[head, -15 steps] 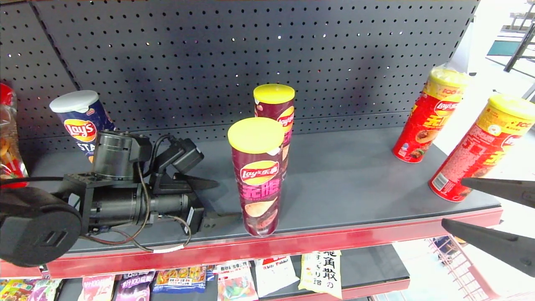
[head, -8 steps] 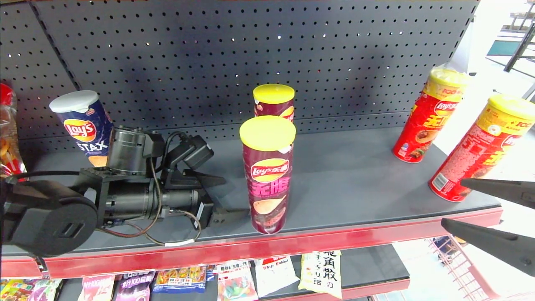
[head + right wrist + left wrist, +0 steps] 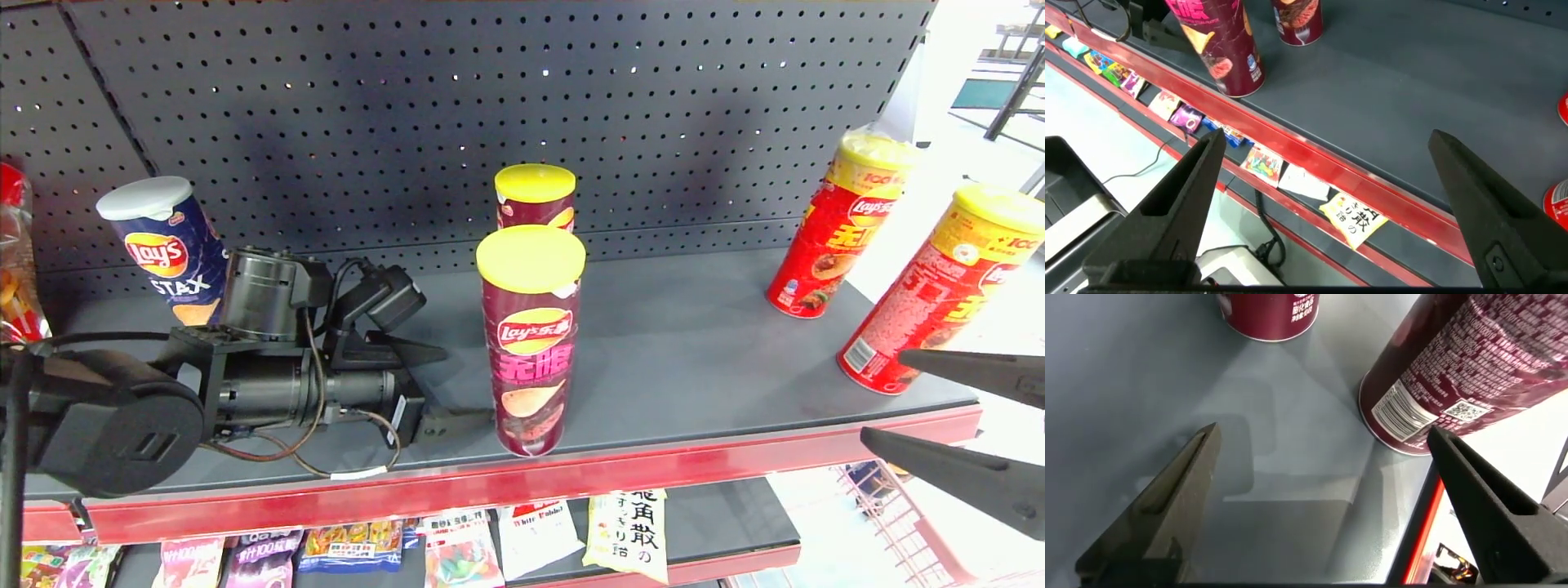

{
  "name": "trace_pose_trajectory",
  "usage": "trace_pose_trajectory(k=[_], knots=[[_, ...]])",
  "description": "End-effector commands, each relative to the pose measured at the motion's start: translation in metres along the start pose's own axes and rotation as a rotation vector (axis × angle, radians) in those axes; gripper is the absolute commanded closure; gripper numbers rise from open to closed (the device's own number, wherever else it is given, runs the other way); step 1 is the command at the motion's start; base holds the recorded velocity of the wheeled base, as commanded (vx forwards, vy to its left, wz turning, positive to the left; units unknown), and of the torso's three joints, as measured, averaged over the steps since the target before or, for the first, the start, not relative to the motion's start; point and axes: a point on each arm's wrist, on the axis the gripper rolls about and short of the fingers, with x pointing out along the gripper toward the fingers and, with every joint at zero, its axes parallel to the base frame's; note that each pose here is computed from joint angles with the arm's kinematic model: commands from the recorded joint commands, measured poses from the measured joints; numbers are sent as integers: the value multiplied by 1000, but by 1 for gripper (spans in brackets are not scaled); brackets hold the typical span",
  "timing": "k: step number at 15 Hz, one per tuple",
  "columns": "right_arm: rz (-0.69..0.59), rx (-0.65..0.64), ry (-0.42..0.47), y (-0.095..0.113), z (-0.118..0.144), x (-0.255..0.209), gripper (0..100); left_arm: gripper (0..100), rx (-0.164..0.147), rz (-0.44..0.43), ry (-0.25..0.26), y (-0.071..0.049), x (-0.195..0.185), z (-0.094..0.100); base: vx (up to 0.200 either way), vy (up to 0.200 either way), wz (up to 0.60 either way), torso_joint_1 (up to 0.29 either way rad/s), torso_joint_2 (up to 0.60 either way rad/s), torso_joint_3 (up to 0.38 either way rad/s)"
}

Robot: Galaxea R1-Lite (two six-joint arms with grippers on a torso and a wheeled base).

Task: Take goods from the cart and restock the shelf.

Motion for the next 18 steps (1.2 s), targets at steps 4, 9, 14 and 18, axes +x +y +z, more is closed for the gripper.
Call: trace_pose_trajectory(k=[4,9,14,18], knots=[[1,0,1,0,0,0,0,0,4,3,-7,2,2,3,0,0,0,0,0,0],[1,0,1,0,0,0,0,0,5,3,-6,2,3,2,0,0,0,0,0,0],[2,2,10,0,-2,1,0,0,5,10,-12,-1,-6,2,0,0,0,0,0,0],[-50,11,50,-1,-15,1,0,0,-6,109,-59,-33,-75,-12,0,0,0,0,0,0]])
